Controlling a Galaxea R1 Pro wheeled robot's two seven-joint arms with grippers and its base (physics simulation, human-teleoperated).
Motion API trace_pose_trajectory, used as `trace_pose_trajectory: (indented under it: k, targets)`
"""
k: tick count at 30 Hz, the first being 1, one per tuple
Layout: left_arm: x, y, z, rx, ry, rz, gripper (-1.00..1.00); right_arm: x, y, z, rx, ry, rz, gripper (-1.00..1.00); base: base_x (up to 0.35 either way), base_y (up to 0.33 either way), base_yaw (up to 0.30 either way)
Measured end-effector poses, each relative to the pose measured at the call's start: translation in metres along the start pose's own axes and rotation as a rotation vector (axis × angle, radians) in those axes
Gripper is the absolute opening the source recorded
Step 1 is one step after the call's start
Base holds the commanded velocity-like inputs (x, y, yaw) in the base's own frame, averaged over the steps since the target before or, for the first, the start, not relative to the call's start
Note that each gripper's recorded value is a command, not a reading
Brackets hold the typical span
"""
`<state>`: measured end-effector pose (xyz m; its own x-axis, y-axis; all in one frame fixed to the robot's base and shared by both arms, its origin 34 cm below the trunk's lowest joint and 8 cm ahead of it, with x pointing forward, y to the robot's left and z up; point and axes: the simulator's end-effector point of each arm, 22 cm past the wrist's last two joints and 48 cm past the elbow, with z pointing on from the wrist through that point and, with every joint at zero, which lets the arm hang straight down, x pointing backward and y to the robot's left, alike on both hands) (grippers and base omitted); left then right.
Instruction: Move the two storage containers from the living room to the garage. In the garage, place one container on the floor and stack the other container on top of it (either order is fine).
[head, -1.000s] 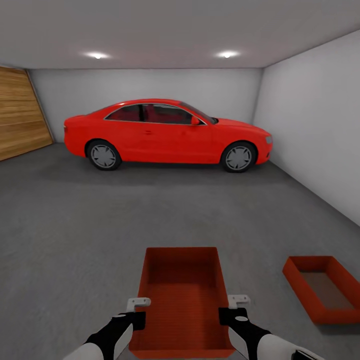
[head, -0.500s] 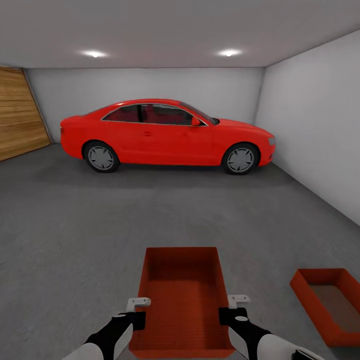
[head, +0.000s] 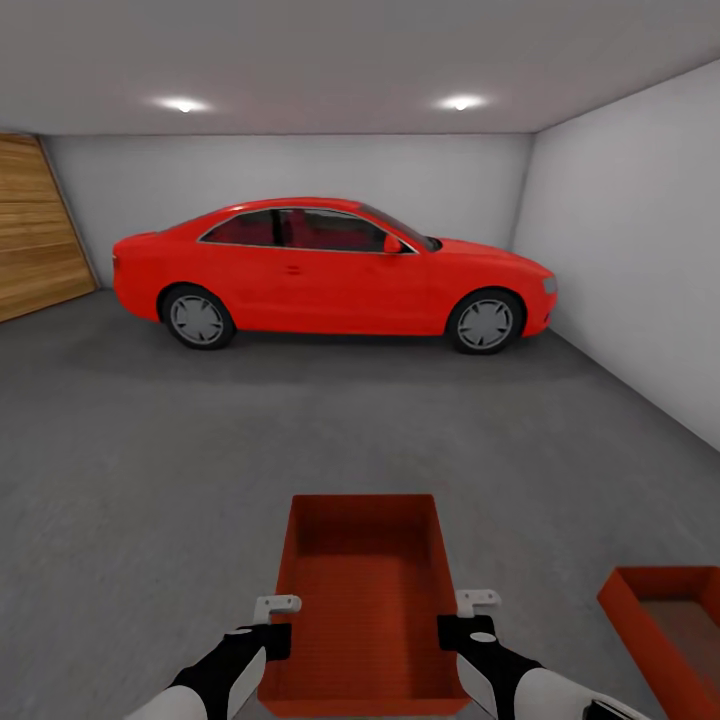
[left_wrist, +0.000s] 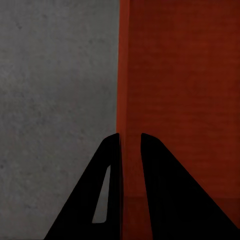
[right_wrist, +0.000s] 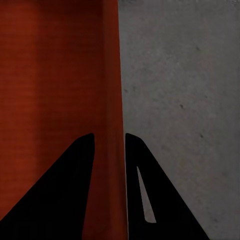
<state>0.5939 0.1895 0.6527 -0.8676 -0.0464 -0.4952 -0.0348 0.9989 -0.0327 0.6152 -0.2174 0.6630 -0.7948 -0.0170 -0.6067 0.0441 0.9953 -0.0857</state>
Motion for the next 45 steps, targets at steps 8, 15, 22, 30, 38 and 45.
trace_pose_trajectory:
  k: [8,15,22,30,38,45]
  targets:
    - [0.0001,0.0000,0.0000,0.000,0.001,0.000,-1.00,0.0003,0.0000,0.0000,0.000,0.001,0.000,-1.00,0.321,0.000,0.000]
    - [0.0001,0.0000,0.0000,0.000,0.001,0.000,-1.00,0.0001,0.0000,0.0000,0.000,0.000,0.000,-1.00,0.321,0.000,0.000]
    - [0.0003,0.0000,0.0000,0.000,0.001,0.000,-1.00,0.0005,0.0000,0.0000,0.000,0.001,0.000,-1.00,0.321,0.000,0.000]
    - [0.0004,0.0000,0.0000,0.000,0.001,0.000,-1.00,0.0003,0.0000,0.0000,0.000,0.001,0.000,-1.00,0.321,0.000,0.000]
    - [-0.0003,-0.0002,0.0005,0.001,-0.003,-0.002,-1.00,-0.0013,0.0000,0.0005,-0.001,-0.003,-0.002,-1.00,0.166,0.000,0.000]
    - [-0.0005,-0.0002,0.0005,0.001,-0.004,-0.003,-1.00,-0.0017,0.0000,0.0006,-0.002,-0.004,-0.002,-1.00,0.006,0.000,0.000]
